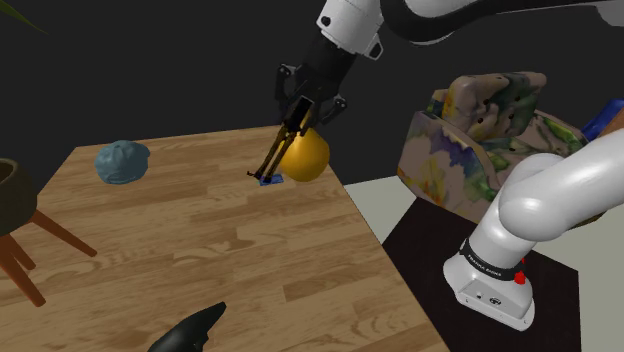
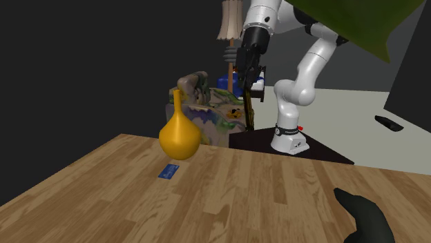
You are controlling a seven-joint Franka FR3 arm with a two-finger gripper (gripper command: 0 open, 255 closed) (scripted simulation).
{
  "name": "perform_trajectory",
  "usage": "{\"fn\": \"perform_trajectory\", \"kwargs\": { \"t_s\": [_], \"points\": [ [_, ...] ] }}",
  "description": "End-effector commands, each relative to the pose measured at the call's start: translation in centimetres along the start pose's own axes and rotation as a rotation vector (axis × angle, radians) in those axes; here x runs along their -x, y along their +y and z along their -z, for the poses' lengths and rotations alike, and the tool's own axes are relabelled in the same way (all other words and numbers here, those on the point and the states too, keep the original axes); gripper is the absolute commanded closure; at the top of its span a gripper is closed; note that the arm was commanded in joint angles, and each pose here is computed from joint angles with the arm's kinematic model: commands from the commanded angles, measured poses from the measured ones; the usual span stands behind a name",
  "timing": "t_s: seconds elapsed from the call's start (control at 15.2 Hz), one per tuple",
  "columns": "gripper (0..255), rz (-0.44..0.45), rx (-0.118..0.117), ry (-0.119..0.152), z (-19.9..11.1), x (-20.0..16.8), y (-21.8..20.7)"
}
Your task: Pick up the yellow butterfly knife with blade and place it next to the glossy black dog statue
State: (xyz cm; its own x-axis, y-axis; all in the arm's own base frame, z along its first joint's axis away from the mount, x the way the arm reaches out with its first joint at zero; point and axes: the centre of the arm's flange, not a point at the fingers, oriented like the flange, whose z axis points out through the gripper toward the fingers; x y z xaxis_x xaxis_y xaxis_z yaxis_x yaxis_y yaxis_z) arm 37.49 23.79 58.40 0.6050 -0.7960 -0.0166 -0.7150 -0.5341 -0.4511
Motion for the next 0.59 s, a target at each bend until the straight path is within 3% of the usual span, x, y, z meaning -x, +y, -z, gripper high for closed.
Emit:
{"fn": "perform_trajectory", "kwargs": {
  "t_s": [0.0,0.53],
  "points": [
    [255,-0.001,0.0,0.0,-0.2,2.7,-0.2],
    [255,-0.001,0.0,0.0,-1.0,13.2,-1.6]
  ]
}}
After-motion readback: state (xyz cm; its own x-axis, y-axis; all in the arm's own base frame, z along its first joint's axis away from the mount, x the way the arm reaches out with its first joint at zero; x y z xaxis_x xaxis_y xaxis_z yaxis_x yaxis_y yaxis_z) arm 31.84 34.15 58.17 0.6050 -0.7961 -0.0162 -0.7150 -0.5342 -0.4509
